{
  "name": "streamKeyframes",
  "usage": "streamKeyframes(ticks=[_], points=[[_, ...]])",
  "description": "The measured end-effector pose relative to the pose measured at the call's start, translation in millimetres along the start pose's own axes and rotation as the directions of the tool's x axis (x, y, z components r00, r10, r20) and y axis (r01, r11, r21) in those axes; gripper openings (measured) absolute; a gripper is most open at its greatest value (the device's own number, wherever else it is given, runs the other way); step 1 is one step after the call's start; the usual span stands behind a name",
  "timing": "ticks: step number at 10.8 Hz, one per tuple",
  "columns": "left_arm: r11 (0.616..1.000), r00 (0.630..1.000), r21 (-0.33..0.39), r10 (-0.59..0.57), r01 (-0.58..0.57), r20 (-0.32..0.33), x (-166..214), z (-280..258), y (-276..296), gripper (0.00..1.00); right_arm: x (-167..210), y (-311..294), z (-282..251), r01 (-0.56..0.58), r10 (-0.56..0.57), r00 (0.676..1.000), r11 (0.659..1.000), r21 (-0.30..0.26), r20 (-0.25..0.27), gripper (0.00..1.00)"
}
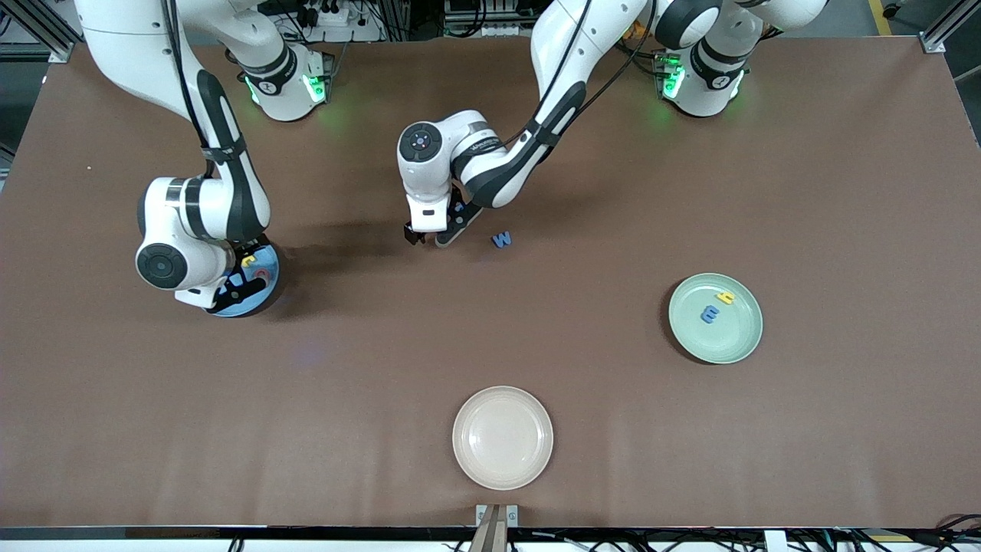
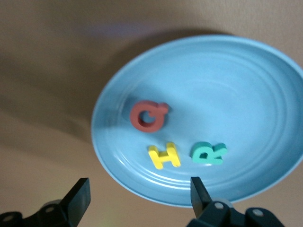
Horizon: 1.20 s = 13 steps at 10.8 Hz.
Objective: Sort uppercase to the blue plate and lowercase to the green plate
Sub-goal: 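Release the yellow H while the left gripper lowers to the pink w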
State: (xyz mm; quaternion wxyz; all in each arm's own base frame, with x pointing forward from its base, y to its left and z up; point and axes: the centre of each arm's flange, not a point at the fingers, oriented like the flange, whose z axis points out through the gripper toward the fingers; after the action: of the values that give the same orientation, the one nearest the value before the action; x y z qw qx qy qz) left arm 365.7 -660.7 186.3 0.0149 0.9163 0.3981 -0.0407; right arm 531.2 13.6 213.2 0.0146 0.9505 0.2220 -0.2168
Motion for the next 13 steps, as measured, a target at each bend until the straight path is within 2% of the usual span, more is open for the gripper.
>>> streamKeyframes(ticks=[2, 7, 13], points=[[1.0, 1.0, 0.016, -0.007, 0.007, 0.001, -6, 4, -1, 1.0, 10, -11, -6, -0.014, 0.016, 0.998, 0.999, 0.041, -0.057, 0.94], [1.0, 1.0, 0.007, -0.024, 0.024, 0.013, -19, 3, 3, 1.0, 34, -55, -13, 0.01, -0.003, 0.994, 0.998, 0.068, -0.108, 0.93], [1.0, 1.0, 0.008, -0.025, 0.025, 0.015, -19, 18, 7, 0.98, 45, -63, -25, 0.024, -0.016, 0.985, 0.999, 0.045, -0.172, 0.96]])
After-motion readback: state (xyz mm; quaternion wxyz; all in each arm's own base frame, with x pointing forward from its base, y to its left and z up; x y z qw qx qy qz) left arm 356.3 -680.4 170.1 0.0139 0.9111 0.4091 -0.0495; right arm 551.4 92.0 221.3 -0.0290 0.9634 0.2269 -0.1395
